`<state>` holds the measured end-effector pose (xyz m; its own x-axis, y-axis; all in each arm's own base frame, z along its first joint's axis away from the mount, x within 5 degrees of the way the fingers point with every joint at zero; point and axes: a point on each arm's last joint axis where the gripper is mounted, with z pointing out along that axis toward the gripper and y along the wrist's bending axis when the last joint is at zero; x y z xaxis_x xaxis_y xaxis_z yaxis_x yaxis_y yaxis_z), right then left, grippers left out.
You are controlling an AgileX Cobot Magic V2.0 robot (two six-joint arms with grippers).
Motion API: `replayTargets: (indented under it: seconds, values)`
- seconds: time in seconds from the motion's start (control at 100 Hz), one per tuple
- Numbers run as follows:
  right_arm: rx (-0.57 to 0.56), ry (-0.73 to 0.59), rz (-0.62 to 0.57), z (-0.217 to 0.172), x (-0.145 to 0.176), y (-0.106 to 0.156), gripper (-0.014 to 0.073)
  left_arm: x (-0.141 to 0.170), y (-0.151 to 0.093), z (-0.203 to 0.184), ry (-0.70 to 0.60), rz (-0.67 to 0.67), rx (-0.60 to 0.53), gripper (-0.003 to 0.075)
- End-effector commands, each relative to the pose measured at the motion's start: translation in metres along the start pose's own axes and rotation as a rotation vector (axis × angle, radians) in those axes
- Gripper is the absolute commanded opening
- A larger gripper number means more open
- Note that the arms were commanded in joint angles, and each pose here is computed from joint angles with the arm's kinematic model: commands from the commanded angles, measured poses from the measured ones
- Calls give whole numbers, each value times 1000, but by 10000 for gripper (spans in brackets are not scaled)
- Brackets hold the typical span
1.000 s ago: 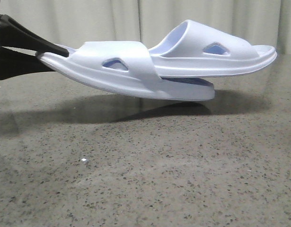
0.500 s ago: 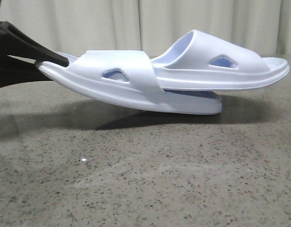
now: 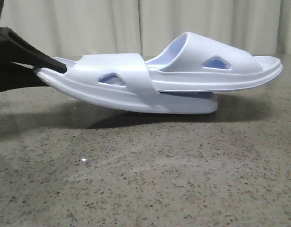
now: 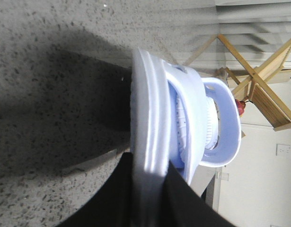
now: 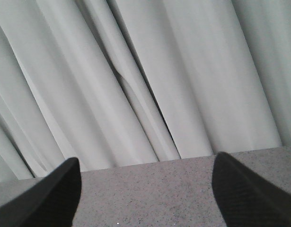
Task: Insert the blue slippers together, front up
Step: 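Lower the nested slippers onto the table with the left gripper and release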
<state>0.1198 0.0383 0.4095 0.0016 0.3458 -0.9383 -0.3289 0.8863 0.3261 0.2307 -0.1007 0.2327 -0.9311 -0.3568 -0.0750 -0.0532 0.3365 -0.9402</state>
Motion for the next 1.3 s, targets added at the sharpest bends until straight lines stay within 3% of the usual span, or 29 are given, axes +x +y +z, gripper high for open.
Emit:
replayTargets:
  seconds: [0.0,0.12,0.43,0.59,1.07,1.29]
  values:
    - [-24,-113,-16,-5,-19,5,502,-3,-17,-4,-15,9,78,18]
    - [-24,-113,-16,-5,-19,5,502,-2,-17,-4,-11,13,74,40]
    - [-24,-113,-17,-5,-19,5,502,-2,-17,-4,-13,26,75,256]
    - [-24,-113,-17,-5,-19,5,502,-5,-16,-4,-42,68,64,313]
    - [-21,-91,-17,-4,-17,5,502,-21,-11,-6,-215,239,-16,321]
    - [-18,-75,-21,-4,-15,5,502,-32,-3,-10,-320,336,-138,321]
